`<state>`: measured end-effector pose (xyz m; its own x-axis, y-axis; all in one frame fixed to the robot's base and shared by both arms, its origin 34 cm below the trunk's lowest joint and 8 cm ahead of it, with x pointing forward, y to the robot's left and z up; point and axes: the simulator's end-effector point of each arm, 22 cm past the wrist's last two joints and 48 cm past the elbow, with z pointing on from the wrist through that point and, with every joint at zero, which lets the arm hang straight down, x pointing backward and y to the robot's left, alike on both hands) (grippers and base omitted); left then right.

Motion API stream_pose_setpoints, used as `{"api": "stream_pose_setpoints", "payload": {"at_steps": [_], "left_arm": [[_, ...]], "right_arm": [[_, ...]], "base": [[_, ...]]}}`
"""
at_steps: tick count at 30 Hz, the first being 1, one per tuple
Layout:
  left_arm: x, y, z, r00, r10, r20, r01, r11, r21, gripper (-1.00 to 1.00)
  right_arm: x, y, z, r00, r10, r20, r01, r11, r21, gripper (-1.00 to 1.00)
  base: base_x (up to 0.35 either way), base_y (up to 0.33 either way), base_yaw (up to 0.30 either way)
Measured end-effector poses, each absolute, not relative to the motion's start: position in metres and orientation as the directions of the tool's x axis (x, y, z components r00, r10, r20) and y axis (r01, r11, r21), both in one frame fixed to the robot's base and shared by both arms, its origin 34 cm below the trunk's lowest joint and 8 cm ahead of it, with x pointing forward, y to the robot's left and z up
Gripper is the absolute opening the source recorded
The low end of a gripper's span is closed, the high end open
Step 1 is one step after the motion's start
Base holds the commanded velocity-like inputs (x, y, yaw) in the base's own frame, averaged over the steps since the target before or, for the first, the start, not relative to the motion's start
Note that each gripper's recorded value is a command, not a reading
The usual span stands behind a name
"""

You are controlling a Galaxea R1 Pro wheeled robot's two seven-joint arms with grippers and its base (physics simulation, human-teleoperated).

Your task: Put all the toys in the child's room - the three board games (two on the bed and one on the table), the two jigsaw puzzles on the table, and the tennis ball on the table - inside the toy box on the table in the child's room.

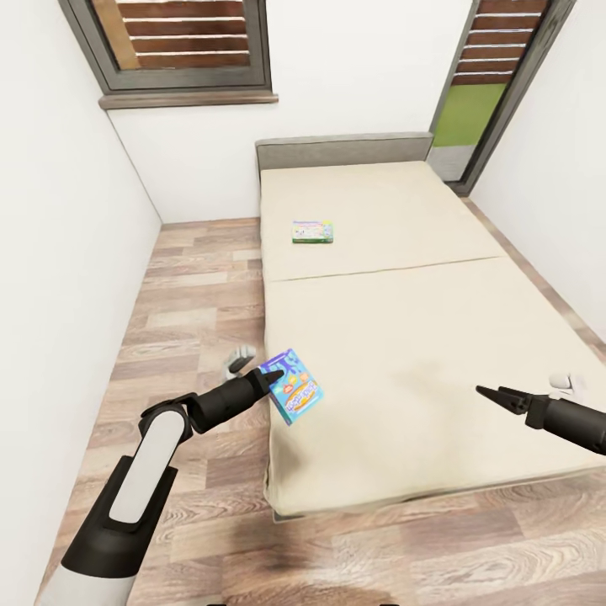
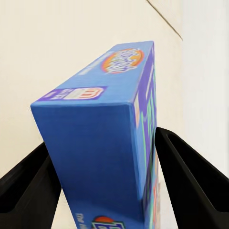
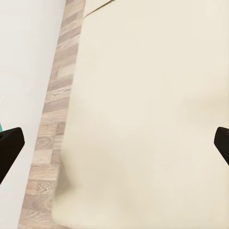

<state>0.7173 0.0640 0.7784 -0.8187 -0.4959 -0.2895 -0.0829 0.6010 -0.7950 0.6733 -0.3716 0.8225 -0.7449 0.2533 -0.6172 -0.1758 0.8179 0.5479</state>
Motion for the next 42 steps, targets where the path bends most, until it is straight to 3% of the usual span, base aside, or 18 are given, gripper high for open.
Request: {"api": "stream_pose_setpoints", "payload": {"at_steps": [42], "left_arm": [[0.724, 0.063, 0.879, -0.789, -0.503, -0.353, -0.022, 0.597, -0.802, -1.00]], "right_arm": [[0.670, -0.373, 0.916, -0.701, 0.255, -0.667, -0.210, 0.819, 0.534, 1.00]], "base": [[0.000, 0.000, 0.000]]}}
